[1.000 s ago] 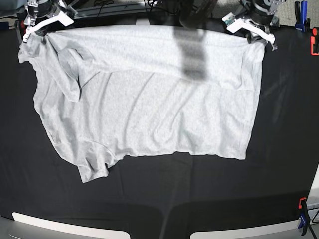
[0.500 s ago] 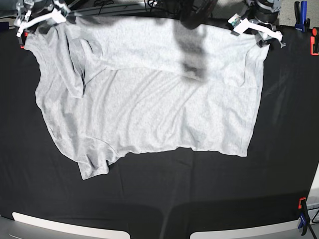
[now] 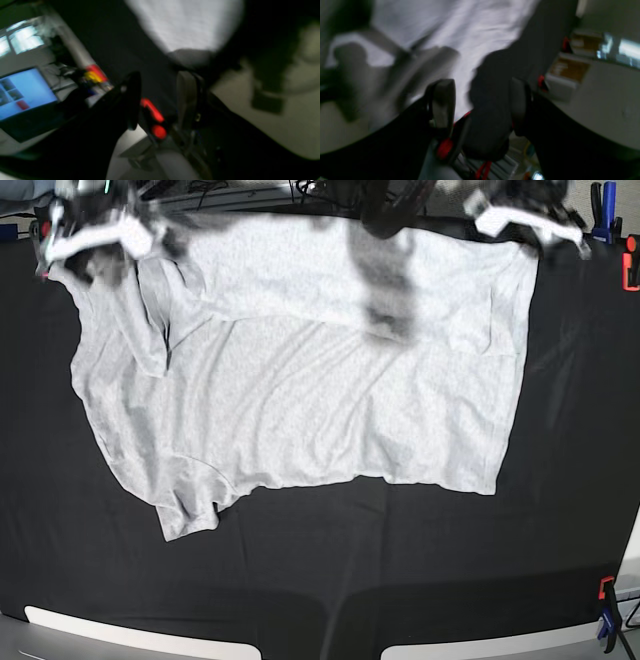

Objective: Layout the t-shirt on the table in an organized manner, then fold the t-shirt properly
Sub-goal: 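Reach both grippers to the hem and grasp its two corners, then fold the hem up over the shirt onto the collar edge with both grippers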

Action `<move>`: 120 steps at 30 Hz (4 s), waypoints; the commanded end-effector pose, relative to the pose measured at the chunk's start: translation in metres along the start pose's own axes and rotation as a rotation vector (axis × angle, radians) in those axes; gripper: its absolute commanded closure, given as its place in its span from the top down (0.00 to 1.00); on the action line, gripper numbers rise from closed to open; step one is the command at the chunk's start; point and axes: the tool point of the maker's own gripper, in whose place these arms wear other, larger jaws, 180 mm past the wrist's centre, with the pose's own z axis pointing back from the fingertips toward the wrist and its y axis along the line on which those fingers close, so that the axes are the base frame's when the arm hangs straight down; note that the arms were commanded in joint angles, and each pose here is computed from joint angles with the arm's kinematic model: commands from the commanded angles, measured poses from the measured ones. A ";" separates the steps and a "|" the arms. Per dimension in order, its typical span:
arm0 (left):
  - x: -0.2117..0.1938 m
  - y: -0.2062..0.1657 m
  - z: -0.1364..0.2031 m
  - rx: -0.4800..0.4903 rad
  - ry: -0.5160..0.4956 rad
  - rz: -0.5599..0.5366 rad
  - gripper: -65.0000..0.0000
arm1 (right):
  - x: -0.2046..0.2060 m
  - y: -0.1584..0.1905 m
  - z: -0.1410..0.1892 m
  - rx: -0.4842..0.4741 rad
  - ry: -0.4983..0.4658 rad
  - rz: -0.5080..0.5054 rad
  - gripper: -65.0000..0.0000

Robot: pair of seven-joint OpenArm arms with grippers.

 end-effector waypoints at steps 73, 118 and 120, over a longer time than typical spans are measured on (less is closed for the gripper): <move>0.141 0.203 -0.251 -0.515 -0.394 1.346 0.35 | 0.171 -0.165 -0.283 0.126 -0.068 -0.987 0.00; 0.190 0.215 -0.222 -0.612 -0.547 1.161 0.00 | 0.186 -0.191 -0.256 0.106 -0.142 -0.922 0.00; 0.188 0.219 -0.217 -0.598 -0.558 1.138 0.00 | 0.184 -0.189 -0.248 0.083 -0.167 -0.907 0.00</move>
